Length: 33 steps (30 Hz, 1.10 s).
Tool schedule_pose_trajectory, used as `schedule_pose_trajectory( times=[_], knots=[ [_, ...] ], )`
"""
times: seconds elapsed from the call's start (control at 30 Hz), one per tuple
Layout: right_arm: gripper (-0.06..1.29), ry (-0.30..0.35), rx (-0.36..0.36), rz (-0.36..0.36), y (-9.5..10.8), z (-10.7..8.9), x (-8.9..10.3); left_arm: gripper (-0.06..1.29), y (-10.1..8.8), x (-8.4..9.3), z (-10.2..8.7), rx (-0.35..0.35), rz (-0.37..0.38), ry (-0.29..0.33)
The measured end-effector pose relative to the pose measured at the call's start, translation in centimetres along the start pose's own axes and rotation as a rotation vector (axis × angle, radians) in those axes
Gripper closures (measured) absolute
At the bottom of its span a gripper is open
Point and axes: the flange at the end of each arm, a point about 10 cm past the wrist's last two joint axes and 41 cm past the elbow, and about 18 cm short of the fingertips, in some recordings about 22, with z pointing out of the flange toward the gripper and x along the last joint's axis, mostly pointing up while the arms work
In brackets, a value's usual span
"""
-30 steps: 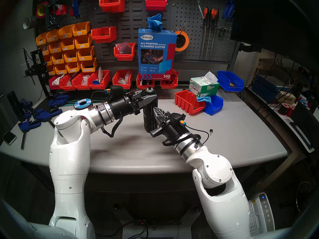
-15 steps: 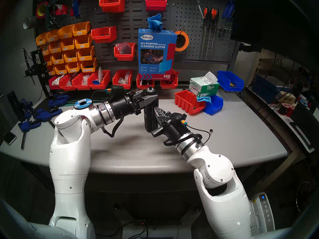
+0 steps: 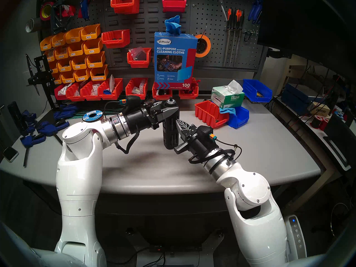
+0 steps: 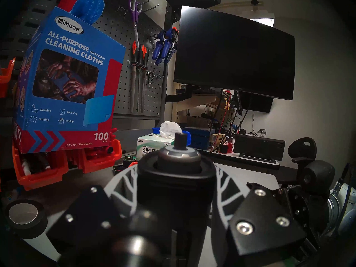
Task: Pick a screwdriver bit and insert it into the screwdriver
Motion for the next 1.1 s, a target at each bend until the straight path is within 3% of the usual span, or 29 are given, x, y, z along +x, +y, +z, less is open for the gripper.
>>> schedule_pose_trajectory(
  times=[0.5,1.1],
  knots=[
    [1.27,-0.005,0.021,0.044,0.4,-1.5,0.3,0.73,-0.3,0.0,0.1,-0.003,0.001,0.0],
    [1.27,0.044,0.087,0.15,2.8,-2.8,3.7,0.74,0.1,0.2,0.6,-0.034,0.007,-0.019]
  ],
)
